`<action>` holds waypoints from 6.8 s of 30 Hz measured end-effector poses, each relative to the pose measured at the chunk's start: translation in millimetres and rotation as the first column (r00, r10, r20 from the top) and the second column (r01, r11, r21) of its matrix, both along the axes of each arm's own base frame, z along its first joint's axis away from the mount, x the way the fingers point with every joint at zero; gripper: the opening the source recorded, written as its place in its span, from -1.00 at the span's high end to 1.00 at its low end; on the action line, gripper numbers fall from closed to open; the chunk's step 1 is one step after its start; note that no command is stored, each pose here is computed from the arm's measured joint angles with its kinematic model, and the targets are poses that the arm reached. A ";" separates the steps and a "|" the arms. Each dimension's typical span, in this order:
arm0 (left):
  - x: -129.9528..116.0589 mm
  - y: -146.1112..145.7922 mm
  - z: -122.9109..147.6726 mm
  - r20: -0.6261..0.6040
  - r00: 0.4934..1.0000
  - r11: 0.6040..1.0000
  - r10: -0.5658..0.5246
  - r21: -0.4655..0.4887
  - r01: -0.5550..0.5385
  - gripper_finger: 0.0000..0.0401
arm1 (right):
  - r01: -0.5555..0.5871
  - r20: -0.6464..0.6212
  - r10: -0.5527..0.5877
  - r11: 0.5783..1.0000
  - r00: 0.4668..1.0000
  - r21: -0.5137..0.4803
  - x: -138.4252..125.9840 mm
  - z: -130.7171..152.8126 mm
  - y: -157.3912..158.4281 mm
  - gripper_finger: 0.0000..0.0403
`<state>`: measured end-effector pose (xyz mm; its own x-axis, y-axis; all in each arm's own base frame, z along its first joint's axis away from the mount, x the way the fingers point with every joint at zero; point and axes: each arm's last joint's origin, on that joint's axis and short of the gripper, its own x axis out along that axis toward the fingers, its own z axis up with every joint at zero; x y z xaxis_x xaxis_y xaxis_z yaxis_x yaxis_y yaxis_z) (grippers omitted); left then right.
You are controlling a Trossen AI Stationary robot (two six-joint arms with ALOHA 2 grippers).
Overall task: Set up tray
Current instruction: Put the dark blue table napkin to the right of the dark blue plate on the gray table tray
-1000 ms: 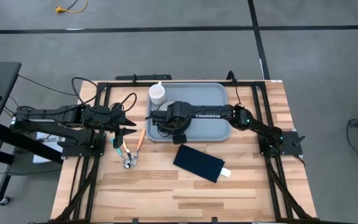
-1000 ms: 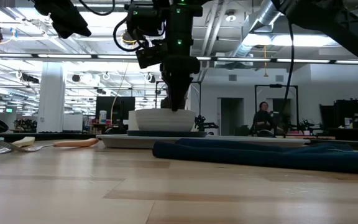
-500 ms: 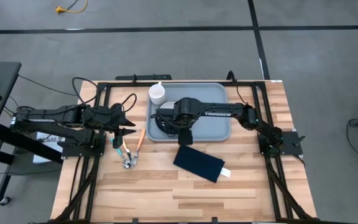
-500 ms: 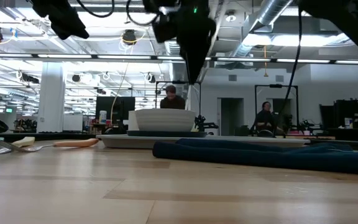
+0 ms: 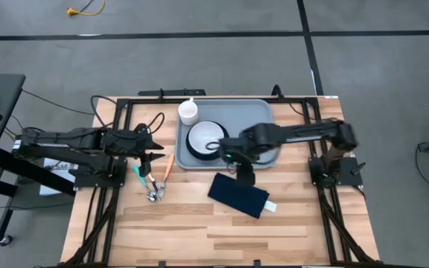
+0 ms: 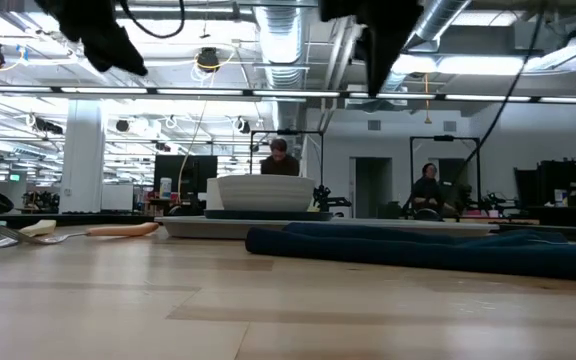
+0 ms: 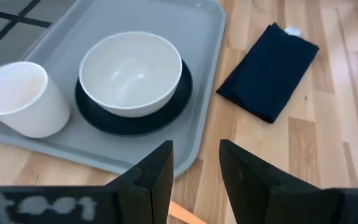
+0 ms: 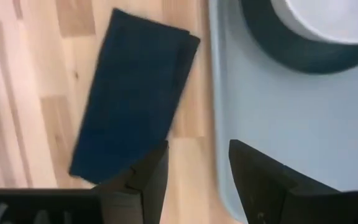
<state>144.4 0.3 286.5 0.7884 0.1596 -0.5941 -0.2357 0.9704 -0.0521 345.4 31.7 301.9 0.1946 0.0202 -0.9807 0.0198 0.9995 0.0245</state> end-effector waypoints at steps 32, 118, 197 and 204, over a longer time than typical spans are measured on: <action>5.9 -1.7 -51.6 -0.026 1.000 0.997 -0.002 -0.081 -0.001 0.41 | 0.204 -0.008 -0.207 0.954 0.978 0.220 -54.2 -143.8 134.8 0.36; 5.8 -11.1 -51.1 -0.023 0.997 0.996 -0.068 -0.065 0.066 0.41 | 0.510 0.293 -0.459 0.851 0.839 -0.126 -117.3 -41.8 100.1 1.00; 4.4 -11.0 -52.6 -0.057 0.992 0.993 -0.116 -0.007 0.116 0.41 | 0.734 -0.283 -0.724 0.673 0.629 -0.089 -35.3 -121.1 -146.7 1.00; 4.4 -11.1 -52.7 -0.057 0.992 0.993 -0.117 -0.008 0.117 0.41 | 0.744 -0.219 -0.721 0.667 0.658 0.040 -21.0 -121.7 -141.3 1.00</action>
<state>148.8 -10.7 233.8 0.7664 0.0658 -0.6390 -0.1235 0.9913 -0.0461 324.4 -109.6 180.2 0.0282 0.0590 -0.9979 0.7595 0.6478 0.0598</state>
